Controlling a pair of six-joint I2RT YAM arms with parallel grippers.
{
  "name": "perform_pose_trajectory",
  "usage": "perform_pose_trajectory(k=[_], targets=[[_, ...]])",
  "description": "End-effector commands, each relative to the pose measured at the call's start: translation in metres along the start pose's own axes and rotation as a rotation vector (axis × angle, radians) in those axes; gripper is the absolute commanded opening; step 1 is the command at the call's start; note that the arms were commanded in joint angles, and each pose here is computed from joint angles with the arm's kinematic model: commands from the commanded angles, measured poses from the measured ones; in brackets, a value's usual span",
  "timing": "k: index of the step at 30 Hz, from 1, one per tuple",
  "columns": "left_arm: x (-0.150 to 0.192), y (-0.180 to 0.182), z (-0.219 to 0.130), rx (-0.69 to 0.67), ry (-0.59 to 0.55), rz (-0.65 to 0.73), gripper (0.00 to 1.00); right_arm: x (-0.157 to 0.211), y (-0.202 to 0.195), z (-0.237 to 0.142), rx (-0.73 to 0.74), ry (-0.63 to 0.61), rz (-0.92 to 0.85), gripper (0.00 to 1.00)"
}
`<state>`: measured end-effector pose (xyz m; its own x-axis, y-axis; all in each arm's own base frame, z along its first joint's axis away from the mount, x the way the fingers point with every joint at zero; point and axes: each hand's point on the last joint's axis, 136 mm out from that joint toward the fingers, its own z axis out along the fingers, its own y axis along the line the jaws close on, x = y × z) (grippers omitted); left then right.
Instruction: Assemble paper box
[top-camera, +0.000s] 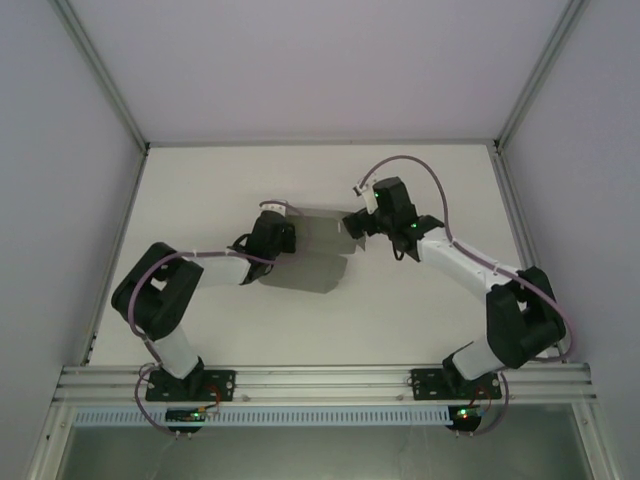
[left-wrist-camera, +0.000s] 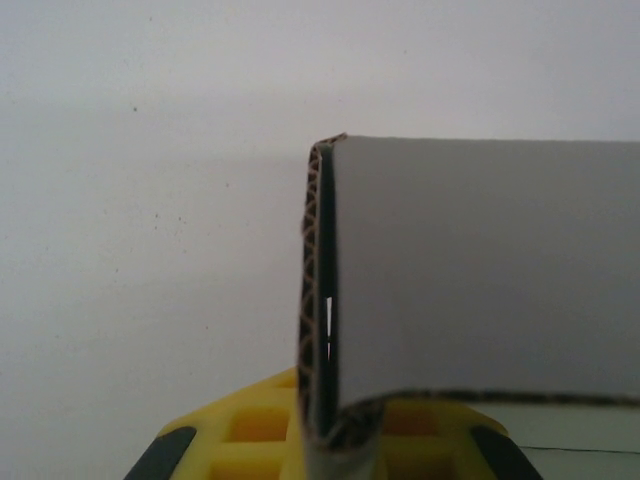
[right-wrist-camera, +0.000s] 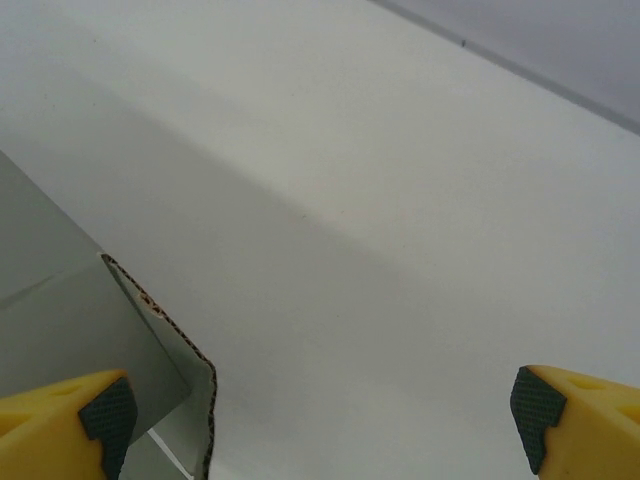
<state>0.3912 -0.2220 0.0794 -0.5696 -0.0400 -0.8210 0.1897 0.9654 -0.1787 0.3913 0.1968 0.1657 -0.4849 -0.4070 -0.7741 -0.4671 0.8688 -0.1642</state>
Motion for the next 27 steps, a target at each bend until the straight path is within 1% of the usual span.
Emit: perform_pose_trajectory(k=[1,5,10,13,16,18,20,24,27], targets=[[-0.012,-0.014,-0.003,0.053,-0.01,-0.023,0.0,0.004,0.011,0.008,-0.02,0.006,0.023,0.99],[-0.013,-0.019,-0.004,0.08,-0.004,-0.022,0.0,0.001,0.019,0.017,-0.046,-0.027,0.077,0.99],[-0.012,-0.031,-0.007,0.142,0.014,-0.029,0.0,-0.013,0.027,0.026,-0.065,-0.125,0.131,0.99],[-0.012,-0.036,-0.01,0.175,0.022,-0.054,0.0,-0.024,0.024,0.03,-0.035,-0.211,0.203,0.99],[-0.011,-0.045,-0.011,0.216,0.034,-0.073,0.0,-0.035,0.027,0.032,-0.024,-0.329,0.252,0.99],[-0.011,-0.047,-0.012,0.227,0.037,-0.079,0.0,-0.042,0.027,0.029,0.0,-0.404,0.279,0.99],[-0.012,-0.048,-0.012,0.23,0.041,-0.087,0.0,-0.046,0.026,0.027,0.029,-0.452,0.298,0.99],[-0.014,-0.048,-0.013,0.223,0.038,-0.103,0.0,-0.046,0.025,0.026,0.056,-0.469,0.312,0.99],[-0.02,-0.047,-0.017,0.221,0.022,-0.119,0.0,-0.046,0.029,0.026,0.049,-0.471,0.304,0.99]])
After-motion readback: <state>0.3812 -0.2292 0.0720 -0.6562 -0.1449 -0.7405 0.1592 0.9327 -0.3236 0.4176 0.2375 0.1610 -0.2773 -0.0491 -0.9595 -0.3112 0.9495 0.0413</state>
